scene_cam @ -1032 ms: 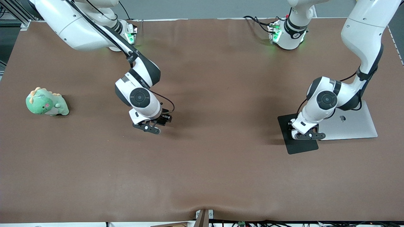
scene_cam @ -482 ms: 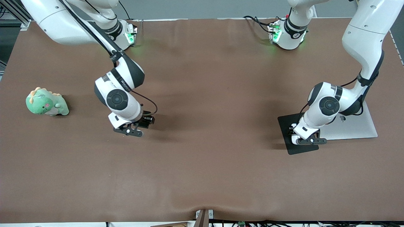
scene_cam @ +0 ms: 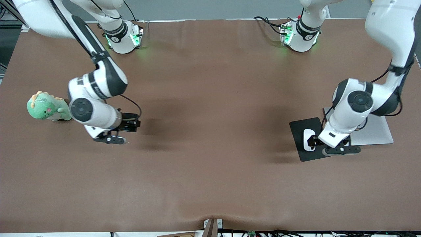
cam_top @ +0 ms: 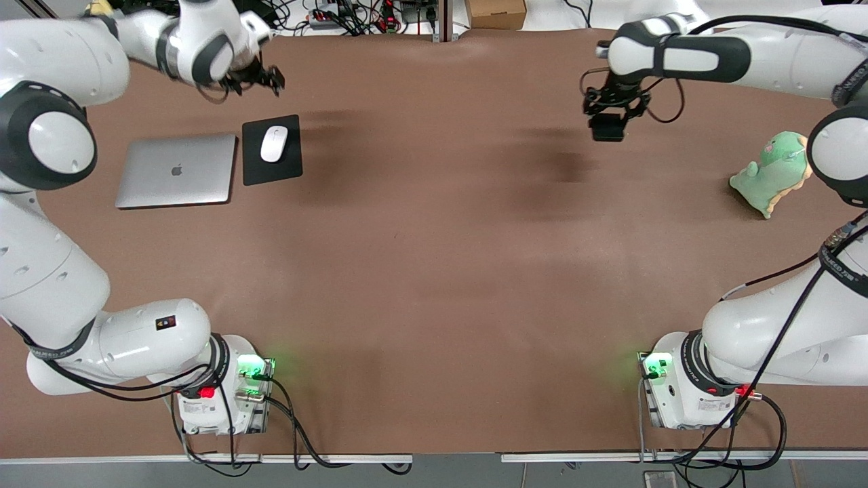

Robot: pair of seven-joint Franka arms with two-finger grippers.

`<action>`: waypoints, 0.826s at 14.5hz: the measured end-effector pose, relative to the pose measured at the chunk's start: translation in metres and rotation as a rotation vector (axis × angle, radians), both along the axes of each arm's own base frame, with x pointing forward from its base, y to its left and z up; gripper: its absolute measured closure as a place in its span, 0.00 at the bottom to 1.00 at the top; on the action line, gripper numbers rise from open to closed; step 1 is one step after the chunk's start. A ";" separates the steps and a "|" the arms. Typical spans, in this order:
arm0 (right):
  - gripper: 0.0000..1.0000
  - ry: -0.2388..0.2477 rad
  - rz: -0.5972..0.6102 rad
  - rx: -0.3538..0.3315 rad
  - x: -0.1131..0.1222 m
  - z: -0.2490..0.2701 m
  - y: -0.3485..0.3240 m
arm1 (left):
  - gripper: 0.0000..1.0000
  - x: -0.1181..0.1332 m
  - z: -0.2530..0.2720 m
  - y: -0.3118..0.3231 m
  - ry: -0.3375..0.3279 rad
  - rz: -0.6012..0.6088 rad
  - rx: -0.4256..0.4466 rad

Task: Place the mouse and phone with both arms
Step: 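Release the mouse on the pad while the right gripper carries the phone, then raise the left gripper away while the right gripper lowers the phone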

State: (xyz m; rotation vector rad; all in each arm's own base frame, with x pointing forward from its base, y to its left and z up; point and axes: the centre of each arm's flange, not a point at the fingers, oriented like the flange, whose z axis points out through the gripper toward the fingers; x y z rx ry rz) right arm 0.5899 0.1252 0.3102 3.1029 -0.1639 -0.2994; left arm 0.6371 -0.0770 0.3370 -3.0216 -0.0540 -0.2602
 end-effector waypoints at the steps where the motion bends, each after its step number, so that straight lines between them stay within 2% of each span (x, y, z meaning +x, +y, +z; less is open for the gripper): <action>1: 0.21 0.001 0.012 -0.007 -0.002 0.001 -0.012 | 0.00 0.004 0.032 -0.006 0.033 0.026 0.006; 5: 0.21 0.026 0.074 -0.025 -0.016 -0.013 -0.064 | 0.00 0.014 0.160 -0.014 0.088 0.056 0.037; 8: 0.21 0.020 0.107 -0.026 -0.028 -0.026 -0.105 | 0.00 0.006 0.211 -0.006 0.148 0.060 -0.045; 12: 0.21 -0.004 0.124 -0.025 -0.042 -0.042 -0.131 | 0.00 -0.016 0.267 -0.003 0.105 0.006 -0.106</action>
